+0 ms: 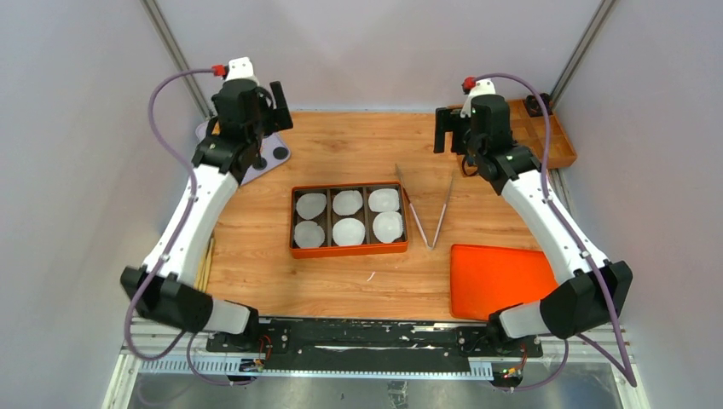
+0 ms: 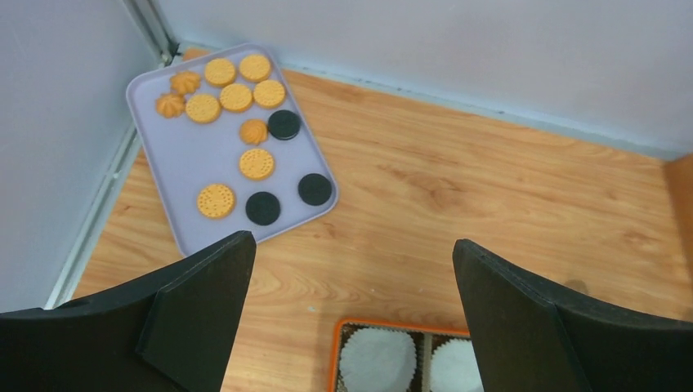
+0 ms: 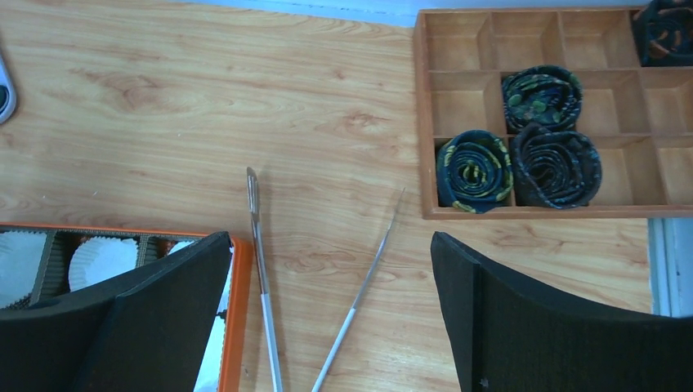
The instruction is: Pack the cookies
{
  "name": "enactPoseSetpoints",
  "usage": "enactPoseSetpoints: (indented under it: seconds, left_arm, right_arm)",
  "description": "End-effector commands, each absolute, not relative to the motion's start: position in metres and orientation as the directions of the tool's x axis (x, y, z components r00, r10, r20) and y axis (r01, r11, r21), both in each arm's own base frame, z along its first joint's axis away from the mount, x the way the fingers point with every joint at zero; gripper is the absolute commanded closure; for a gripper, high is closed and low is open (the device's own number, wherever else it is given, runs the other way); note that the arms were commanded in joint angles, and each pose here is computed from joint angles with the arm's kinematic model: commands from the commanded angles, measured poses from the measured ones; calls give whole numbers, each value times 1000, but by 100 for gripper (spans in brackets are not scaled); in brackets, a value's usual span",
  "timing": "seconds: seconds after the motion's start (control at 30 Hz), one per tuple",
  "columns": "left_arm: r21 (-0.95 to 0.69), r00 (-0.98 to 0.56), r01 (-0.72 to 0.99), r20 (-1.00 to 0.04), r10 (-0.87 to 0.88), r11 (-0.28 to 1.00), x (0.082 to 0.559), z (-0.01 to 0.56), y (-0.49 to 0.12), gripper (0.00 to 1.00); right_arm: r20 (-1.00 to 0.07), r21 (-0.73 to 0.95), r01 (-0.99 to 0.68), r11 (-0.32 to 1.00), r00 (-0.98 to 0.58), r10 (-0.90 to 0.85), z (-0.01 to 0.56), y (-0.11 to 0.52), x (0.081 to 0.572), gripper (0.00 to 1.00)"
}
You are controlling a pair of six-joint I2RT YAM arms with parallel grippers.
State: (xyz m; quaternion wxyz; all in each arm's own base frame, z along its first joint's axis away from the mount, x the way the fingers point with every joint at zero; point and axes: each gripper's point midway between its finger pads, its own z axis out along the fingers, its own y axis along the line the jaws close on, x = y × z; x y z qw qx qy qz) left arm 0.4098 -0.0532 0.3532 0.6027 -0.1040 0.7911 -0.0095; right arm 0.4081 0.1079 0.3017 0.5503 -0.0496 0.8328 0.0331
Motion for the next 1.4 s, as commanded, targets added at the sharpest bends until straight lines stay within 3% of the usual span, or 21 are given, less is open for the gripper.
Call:
enactPoseSetpoints:
  seconds: [0.0,0.1,0.27,0.4,0.53,1.0,1.37]
  left_arm:
    - [-2,-491,-263,-861,-135,965,437,280,-39,0]
    - [-26,-533,-272,-828,-173,962,463,251,-41,3]
    - [-32,-617,-271,-761,-199,962,500,197,-43,23]
    - [-18,-653,-269,-731,-196,963,511,171,-44,30]
    - [2,-685,-263,-705,-185,965,517,148,-44,49]
    - [9,-720,-285,-662,-207,959,585,92,-32,40]
    - [-19,-734,-289,-638,-234,957,605,54,-36,38]
  right_arm:
    - [-909,28,-175,984,-415,-48,293,129,410,1]
    - [-902,22,-176,984,-429,-57,286,128,409,1]
    - [-894,15,-177,984,-444,-66,277,127,409,2]
    - [-886,12,-171,985,-458,-68,269,127,411,2]
    - [-879,20,-174,984,-472,-66,263,130,413,3]
    - [-874,17,-172,985,-480,-69,258,131,417,3]
    - [-875,12,-166,986,-478,-70,258,129,415,4]
